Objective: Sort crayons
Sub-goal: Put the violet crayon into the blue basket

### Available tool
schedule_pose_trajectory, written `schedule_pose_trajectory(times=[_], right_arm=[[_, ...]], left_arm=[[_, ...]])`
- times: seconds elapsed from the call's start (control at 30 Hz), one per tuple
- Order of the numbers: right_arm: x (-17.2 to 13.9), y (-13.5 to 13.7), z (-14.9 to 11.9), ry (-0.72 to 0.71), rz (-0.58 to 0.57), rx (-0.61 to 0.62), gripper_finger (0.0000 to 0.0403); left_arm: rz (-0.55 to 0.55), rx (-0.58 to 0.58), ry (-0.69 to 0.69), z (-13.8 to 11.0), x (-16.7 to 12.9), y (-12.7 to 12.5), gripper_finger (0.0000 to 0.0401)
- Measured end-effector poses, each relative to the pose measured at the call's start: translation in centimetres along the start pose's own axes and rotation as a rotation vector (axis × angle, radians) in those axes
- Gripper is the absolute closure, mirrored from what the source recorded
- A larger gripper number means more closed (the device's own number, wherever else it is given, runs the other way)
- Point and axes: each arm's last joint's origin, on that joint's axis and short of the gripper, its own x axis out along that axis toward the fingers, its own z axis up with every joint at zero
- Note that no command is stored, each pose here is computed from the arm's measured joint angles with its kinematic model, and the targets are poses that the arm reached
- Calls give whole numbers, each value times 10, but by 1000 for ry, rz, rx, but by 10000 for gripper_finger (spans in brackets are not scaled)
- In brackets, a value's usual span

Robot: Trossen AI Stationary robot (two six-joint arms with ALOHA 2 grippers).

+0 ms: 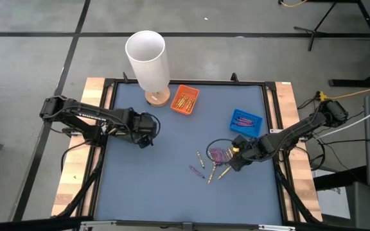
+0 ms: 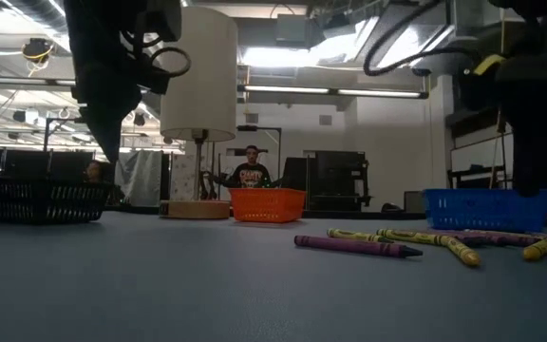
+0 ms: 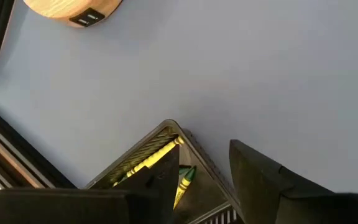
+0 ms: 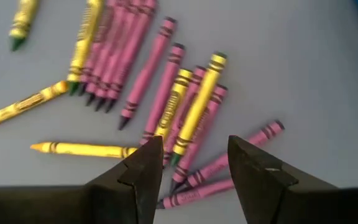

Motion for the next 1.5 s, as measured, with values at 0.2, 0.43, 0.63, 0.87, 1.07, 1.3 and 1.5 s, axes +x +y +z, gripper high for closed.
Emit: schedule_pose_trajectory(times=[0.2,0.43,0.63,0.87,1.07,1.3,1.5], right_arm=[[0,-6,-4,72,-53,163,223],[1,-11,-7,111,-126,305,223],[11,-8,-9,142,-161,310,224],[24,-5,-12,209,-220,307,224],[30,-5,-13,215,-249,304,224],[38,-3,-15,248,-281,323,224],[41,-2,-16,264,-285,325,224]], left_arm=[[0,0,0,0,0,0,277],[-1,3,-1,0,0,-1,277],[-9,21,-9,-3,-2,-5,277],[-28,36,-35,-4,-4,-10,277],[-41,42,-51,-4,-5,-14,277],[-43,41,-55,-4,-5,-14,277],[-44,39,-56,-3,-5,-14,277]])
